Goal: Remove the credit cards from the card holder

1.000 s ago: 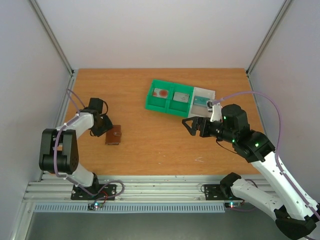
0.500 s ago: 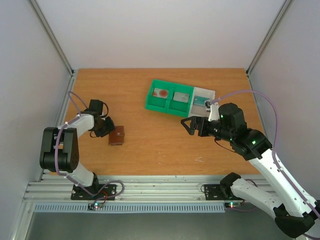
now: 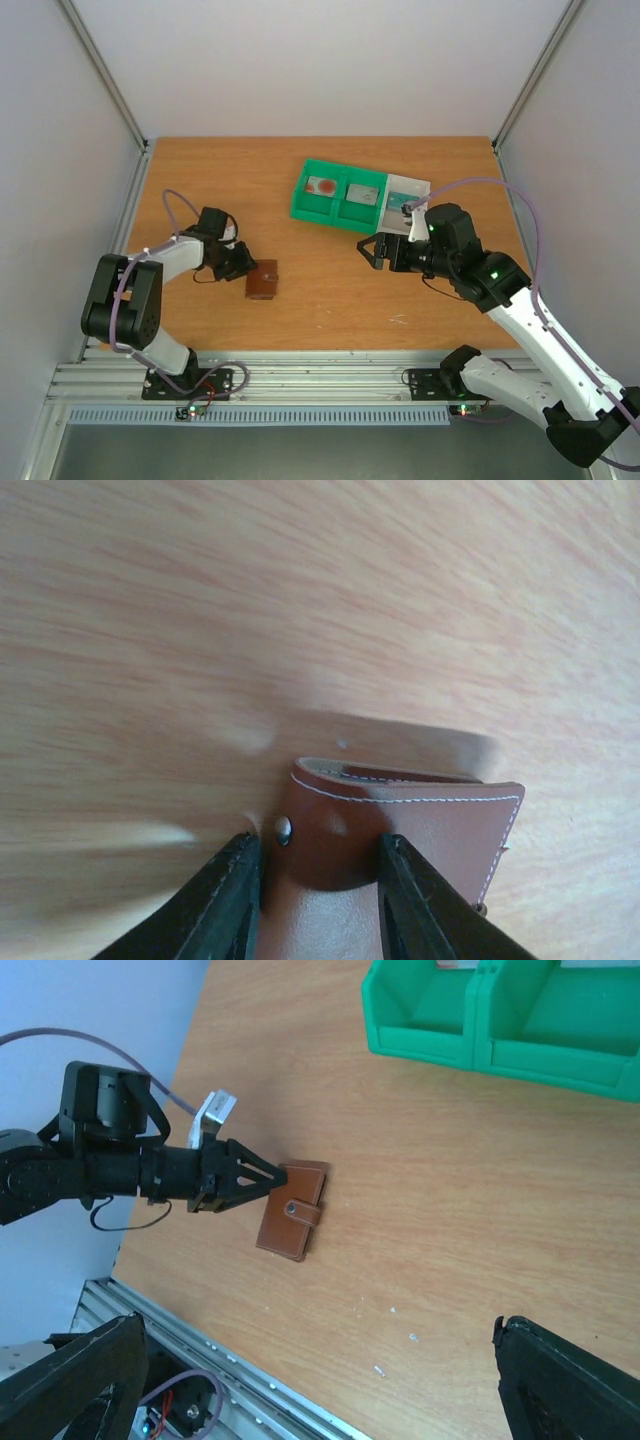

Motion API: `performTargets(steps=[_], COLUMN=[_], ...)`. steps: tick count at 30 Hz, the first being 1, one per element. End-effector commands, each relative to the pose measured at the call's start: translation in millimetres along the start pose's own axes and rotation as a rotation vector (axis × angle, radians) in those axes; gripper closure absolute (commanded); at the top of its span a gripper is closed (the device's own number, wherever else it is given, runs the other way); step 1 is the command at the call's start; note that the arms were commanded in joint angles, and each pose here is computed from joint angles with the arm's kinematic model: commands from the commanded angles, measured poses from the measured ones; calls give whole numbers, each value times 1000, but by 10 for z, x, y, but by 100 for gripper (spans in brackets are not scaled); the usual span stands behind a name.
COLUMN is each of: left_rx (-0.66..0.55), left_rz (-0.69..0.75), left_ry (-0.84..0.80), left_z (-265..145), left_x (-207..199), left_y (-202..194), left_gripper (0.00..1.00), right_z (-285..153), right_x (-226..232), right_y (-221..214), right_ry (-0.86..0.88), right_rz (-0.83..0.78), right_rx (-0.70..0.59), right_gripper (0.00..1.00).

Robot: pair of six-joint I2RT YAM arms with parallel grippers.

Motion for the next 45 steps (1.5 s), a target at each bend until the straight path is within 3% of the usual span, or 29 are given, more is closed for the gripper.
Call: performTargets(steps=[1,7,12,18,23,28,35,45], left_rx=[63,101,128,142,166,162,189,215], left_rz=[14,38,38,53,29,36,23,19], left_ry=[-60,-90,-131,-194,-227,-250,-322,-342], left_z=[83,103,159,166,207,177,147,131], left_x=[-140,-213,-266,-415,-452,-482,-561,-575], left_y=[-171,-348,-438,-540,-612,-621,-670,-715], left_gripper=[67,70,71,85,94,100,100,100], right_z=[70,159,362,688,1030,1407,1942,2427], right_x=[-7,-19,-50,-106,-131,-67,-1,57], right_y=[-65,-131,-237,-418,-618,-775,-935,-1055], right_ry=[16,32,59,44,-7,-76,-91,-60], right_rz=[28,40,94,127,109,18,-56,-68], right_rx=[47,85,142,245,329,392,445,515], right_gripper=[6,12,24,43,49,62,66,62])
Point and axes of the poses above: each gripper's point midway between its finger pads, its own z axis out along the fingers, its own x axis along the line the jaws close on, y = z × x, the point moved 3 cm from there along -z, back along the fingers, and after that the axes turned 8 degrees about -z, right-handed, at the moved point
